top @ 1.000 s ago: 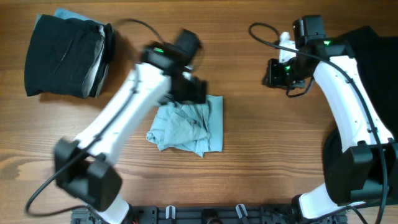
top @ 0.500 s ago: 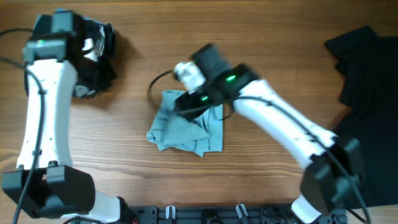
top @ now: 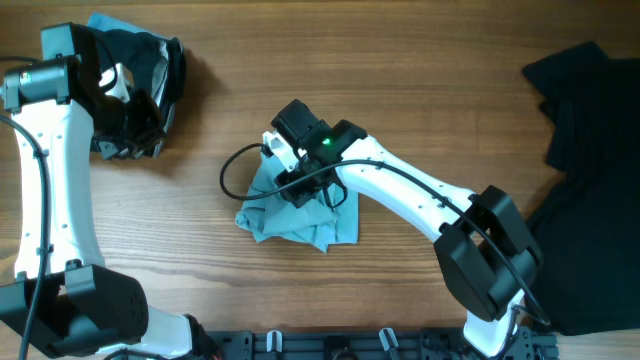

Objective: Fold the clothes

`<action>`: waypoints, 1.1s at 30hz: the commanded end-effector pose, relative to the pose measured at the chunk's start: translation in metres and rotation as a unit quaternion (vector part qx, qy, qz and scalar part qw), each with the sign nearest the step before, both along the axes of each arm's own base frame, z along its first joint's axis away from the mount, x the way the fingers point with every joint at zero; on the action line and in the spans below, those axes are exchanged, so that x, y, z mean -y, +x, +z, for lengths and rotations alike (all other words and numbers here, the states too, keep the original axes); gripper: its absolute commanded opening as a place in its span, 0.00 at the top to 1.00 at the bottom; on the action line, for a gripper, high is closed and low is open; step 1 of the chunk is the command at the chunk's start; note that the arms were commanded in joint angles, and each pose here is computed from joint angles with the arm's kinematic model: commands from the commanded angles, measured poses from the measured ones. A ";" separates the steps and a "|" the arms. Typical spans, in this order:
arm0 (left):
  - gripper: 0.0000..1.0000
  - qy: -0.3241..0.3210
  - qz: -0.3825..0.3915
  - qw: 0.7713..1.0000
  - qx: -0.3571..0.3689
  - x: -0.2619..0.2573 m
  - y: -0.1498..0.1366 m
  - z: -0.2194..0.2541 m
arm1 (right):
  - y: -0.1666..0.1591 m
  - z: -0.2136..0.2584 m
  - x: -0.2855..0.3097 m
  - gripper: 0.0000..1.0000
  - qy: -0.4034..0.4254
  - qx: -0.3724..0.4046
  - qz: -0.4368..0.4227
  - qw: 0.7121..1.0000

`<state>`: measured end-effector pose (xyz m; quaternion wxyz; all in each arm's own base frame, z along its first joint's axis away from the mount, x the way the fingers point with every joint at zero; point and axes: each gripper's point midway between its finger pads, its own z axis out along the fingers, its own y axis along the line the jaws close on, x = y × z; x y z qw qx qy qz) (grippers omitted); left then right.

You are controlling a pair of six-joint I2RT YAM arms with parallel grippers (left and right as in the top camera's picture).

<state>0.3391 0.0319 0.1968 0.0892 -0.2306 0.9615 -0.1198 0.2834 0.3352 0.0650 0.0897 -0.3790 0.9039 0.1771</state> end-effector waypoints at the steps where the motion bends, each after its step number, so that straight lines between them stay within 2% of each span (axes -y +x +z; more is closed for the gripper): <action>1: 0.86 0.000 -0.013 1.000 0.027 0.001 0.002 0.012 | -0.022 0.010 -0.022 0.76 0.069 -0.043 0.058 0.995; 2: 0.86 -0.001 -0.013 1.000 0.027 0.001 0.002 0.013 | -0.020 0.008 -0.019 0.94 0.062 -0.039 0.055 0.996; 4: 0.85 -0.001 -0.013 1.000 0.027 0.001 0.002 0.012 | -0.011 0.003 -0.003 0.96 0.017 -0.023 0.022 0.999; 7: 0.84 -0.001 -0.013 1.000 0.026 0.001 0.002 0.012 | 0.021 0.001 0.052 0.96 -0.100 0.034 -0.097 0.990; 9: 0.83 -0.001 -0.013 1.000 0.026 0.001 0.002 0.012 | 0.028 0.010 0.079 0.96 -0.145 0.062 -0.124 0.980; 12: 0.81 0.000 -0.013 1.000 0.029 0.001 0.003 0.012 | 0.022 0.031 0.111 0.96 -0.190 0.074 -0.125 0.971; 13: 0.78 0.000 -0.013 0.999 0.031 0.001 0.005 0.012 | 0.014 0.038 0.118 0.93 -0.200 0.071 -0.104 0.972; 14: 0.76 0.000 -0.014 0.999 0.031 0.001 0.005 0.012 | 0.010 0.042 0.121 0.59 -0.203 0.069 -0.102 0.971; 15: 0.73 0.000 -0.014 0.999 0.031 0.001 0.005 0.012 | 0.008 0.046 0.123 0.39 -0.204 0.068 -0.102 0.971; 16: 0.71 0.000 -0.014 0.999 0.030 0.001 0.005 0.011 | 0.008 0.050 0.125 0.28 -0.204 0.073 -0.104 0.971; 17: 0.65 -0.001 -0.014 0.999 0.028 0.002 0.005 0.010 | 0.009 0.053 0.125 0.25 -0.200 0.080 -0.107 0.971; 19: 0.61 -0.002 -0.014 1.000 0.023 0.002 0.003 0.007 | 0.016 0.058 0.122 0.21 -0.184 0.092 -0.121 0.971; 21: 0.59 -0.005 -0.018 1.000 0.011 0.006 0.000 0.000 | 0.024 0.061 0.114 0.17 -0.157 0.097 -0.130 0.974; 23: 0.59 -0.008 -0.025 1.000 -0.003 0.011 -0.004 -0.009 | 0.030 0.061 0.106 0.17 -0.120 0.087 -0.135 0.980; 26: 0.57 -0.013 -0.038 0.999 -0.024 0.021 -0.010 -0.024 | 0.034 0.055 0.091 0.18 -0.066 0.049 -0.138 0.987; 30: 0.52 -0.035 -0.064 0.997 -0.036 0.044 -0.015 -0.044 | 0.033 0.031 0.082 0.21 -0.057 0.003 -0.147 0.988; 33: 0.52 -0.039 -0.082 0.995 -0.035 0.057 -0.015 -0.057 | 0.010 0.022 0.052 0.32 0.004 -0.051 -0.045 0.998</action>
